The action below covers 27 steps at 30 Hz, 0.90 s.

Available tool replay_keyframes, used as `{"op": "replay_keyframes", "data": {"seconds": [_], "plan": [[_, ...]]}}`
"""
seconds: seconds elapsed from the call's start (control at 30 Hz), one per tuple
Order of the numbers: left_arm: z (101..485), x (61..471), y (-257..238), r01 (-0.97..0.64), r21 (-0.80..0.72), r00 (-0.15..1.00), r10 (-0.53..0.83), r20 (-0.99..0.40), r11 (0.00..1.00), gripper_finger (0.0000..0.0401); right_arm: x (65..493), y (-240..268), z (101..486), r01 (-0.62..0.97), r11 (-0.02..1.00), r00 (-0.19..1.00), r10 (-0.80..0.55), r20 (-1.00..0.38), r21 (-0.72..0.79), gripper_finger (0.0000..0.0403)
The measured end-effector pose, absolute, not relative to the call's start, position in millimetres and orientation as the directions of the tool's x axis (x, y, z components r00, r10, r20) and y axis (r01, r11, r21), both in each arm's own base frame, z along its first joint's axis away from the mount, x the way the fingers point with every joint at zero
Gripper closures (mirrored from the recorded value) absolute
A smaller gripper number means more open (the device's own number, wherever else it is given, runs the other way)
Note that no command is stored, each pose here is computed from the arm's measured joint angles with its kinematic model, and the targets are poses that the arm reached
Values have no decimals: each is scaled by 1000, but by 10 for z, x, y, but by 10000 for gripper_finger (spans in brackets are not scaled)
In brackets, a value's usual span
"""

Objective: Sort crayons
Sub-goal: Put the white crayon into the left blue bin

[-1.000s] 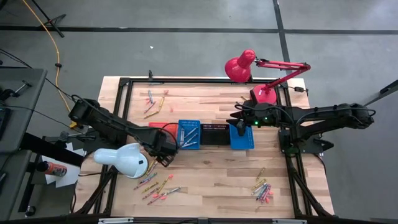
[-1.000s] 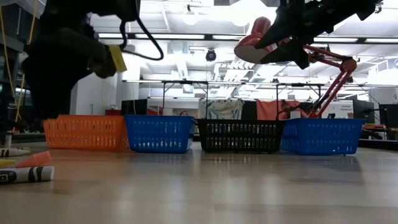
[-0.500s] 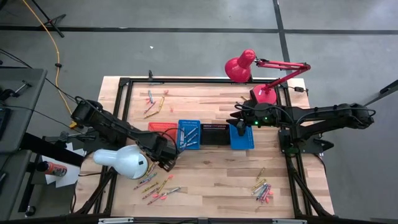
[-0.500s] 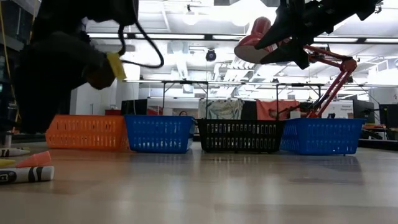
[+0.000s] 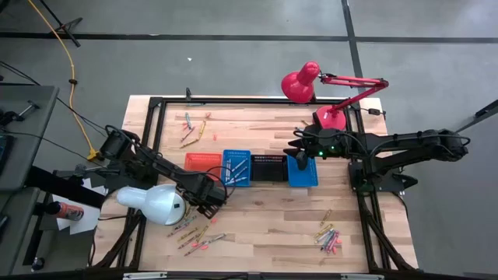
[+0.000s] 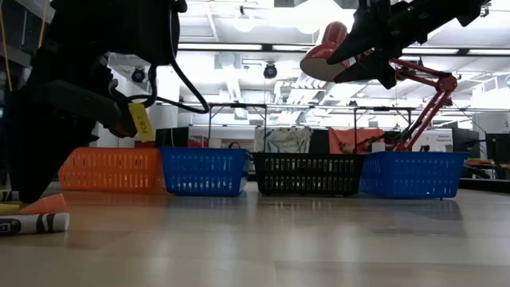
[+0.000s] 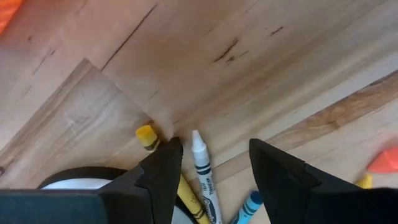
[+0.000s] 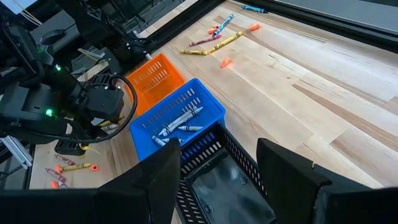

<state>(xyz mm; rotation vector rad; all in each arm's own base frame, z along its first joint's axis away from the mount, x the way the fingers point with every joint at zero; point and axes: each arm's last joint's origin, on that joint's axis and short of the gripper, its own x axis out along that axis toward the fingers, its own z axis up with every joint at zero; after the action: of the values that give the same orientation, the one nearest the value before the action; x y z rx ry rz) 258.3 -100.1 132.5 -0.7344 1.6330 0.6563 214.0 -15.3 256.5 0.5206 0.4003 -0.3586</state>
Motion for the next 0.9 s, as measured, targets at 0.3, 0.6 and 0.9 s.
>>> {"op": "replay_keyframes", "data": {"seconds": [0.3, 0.6, 0.9], "plan": [[1309, 2587, -1002, -743, 28, -127, -99, -987, 669, 353, 2140, -153, 2565, 426, 809, 862, -227, -453, 405, 199], [1316, 2583, -972, -700, 38, -119, -65, -991, 713, 397, 2136, -156, 2560, 438, 807, 856, -239, -459, 396, 199], [1503, 2550, -926, -673, -3, -39, -39, -999, 740, 401, 2135, -158, 2560, 443, 806, 854, -245, -459, 394, 199]]}}
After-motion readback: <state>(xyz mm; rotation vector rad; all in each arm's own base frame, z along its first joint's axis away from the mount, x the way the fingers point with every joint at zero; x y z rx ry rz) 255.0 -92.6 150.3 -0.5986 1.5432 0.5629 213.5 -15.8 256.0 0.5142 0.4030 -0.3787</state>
